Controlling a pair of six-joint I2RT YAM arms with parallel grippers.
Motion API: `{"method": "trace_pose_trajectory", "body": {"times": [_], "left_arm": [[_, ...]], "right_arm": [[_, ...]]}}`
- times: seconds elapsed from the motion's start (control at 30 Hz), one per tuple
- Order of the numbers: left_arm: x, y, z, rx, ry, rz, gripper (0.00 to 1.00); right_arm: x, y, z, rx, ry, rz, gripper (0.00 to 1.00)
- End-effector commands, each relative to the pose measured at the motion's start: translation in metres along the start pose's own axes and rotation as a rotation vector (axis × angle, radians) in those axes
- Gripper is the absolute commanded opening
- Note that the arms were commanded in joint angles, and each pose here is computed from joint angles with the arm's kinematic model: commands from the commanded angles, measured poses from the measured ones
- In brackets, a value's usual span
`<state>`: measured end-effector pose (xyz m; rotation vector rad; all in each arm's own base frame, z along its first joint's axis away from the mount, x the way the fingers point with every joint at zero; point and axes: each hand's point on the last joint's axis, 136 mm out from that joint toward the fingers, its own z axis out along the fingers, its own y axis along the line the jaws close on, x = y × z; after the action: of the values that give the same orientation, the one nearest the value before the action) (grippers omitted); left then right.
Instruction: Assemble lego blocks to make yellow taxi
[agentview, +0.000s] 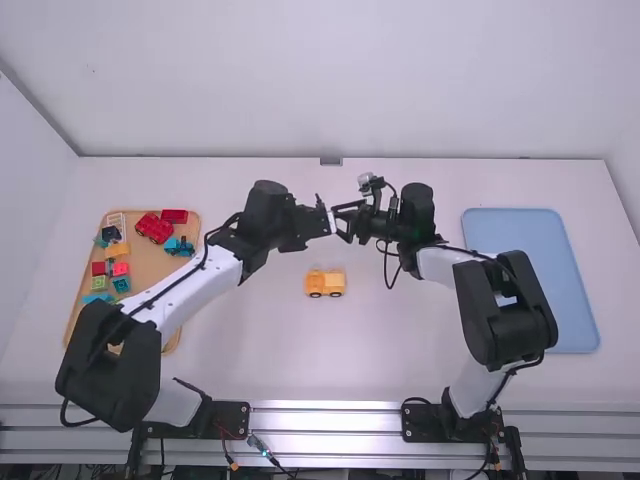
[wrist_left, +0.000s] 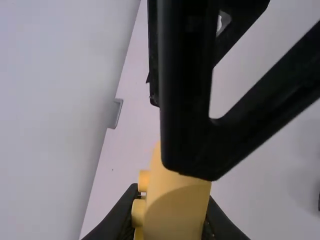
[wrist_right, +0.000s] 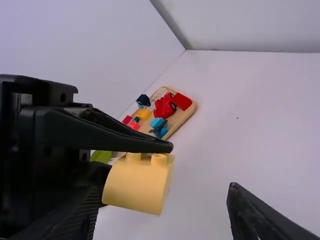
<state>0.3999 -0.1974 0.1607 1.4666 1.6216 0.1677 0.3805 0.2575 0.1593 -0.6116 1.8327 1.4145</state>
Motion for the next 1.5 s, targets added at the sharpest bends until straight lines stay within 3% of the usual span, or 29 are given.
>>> {"method": "trace_pose_trajectory", "body": {"times": [0.0,0.6,1.47], "left_arm": [[-0.008,-0.002,-0.005,0.005,-0.035,-0.006,0.02],[-0.007,-0.003,-0.005,0.009,-0.034,-0.030,0.02],[-0.006,-0.009,0.008,0.025,-0.036,-0.027,0.02]], "right_arm": [[-0.005,0.005,0.000,-0.014,-0.004,0.003,0.66],[-0.002,0.008,0.011,0.007,-0.007,0.006,0.65],[-0.002,0.005,0.019,0.050,-0.021,0.023,0.46]]}}
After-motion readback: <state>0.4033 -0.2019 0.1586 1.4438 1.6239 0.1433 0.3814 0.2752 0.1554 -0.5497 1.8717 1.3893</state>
